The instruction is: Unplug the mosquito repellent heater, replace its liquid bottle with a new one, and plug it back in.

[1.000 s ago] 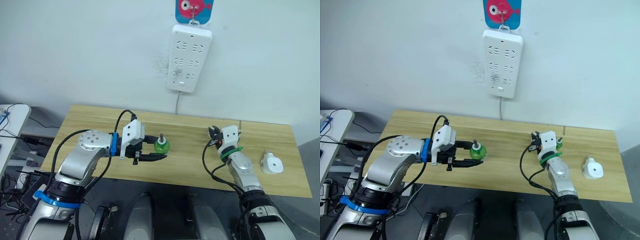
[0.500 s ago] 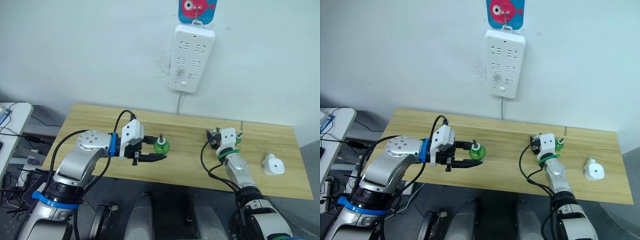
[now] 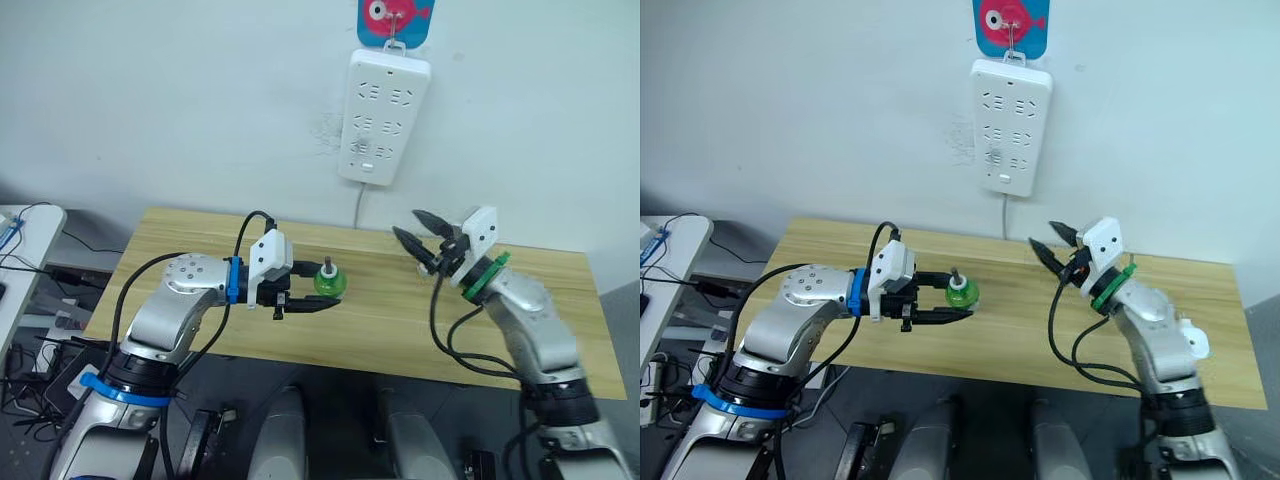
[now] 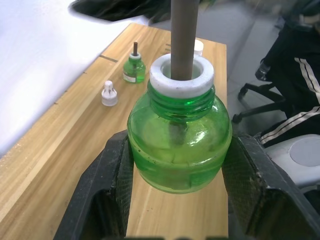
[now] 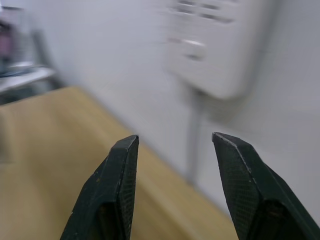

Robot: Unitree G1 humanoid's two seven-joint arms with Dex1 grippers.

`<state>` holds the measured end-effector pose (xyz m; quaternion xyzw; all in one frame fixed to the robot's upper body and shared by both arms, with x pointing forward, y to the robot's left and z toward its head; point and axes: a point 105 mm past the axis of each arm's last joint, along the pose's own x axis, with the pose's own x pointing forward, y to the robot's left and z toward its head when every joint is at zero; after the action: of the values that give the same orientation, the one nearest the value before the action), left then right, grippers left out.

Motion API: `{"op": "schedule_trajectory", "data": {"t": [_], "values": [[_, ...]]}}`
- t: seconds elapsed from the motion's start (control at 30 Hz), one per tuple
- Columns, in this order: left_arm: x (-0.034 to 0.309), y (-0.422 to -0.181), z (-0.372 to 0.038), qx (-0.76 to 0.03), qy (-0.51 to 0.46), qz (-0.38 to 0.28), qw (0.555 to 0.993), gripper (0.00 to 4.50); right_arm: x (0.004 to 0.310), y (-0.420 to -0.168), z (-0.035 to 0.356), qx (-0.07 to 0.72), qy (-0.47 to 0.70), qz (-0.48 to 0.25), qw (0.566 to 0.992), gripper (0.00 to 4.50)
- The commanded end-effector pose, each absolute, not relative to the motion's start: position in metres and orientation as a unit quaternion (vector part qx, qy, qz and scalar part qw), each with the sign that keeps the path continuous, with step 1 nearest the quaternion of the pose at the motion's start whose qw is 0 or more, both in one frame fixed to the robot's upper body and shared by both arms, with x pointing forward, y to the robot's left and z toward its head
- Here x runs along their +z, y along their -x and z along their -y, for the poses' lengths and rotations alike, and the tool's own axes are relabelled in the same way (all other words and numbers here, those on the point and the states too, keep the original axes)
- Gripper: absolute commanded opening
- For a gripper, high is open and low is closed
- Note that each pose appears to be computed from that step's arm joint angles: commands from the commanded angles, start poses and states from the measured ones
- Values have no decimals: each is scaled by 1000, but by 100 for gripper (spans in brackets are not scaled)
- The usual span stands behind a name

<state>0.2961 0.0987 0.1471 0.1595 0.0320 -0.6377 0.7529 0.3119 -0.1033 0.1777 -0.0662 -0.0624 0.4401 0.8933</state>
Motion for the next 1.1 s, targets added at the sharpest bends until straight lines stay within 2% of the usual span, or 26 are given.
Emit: {"op": "schedule_trajectory", "data": {"t": [0.03, 0.07, 0.13, 0.47, 0.9, 1.0, 1.1], "values": [[158, -299, -89, -648, -173, 1, 742, 220, 187, -269, 77, 572, 42, 18, 819, 240], [160, -301, -88, -649, -173, 5, 741, 220, 189, -260, 72, 595, 36, 8, 803, 240], [162, -302, -85, -651, -172, 10, 739, 220, 188, -258, 67, 599, 40, 1, 800, 240], [165, -301, -80, -659, -173, 19, 732, 220, 187, -279, 45, 566, 63, 19, 821, 240], [165, -298, -77, -663, -170, 20, 729, 220, 186, -280, 32, 578, 68, 26, 813, 240], [165, -298, -76, -663, -168, 19, 729, 220, 187, -279, 30, 581, 73, 32, 810, 184], [165, -298, -76, -663, -167, 19, 730, 220, 188, -278, 29, 585, 77, 36, 807, 90]]}}
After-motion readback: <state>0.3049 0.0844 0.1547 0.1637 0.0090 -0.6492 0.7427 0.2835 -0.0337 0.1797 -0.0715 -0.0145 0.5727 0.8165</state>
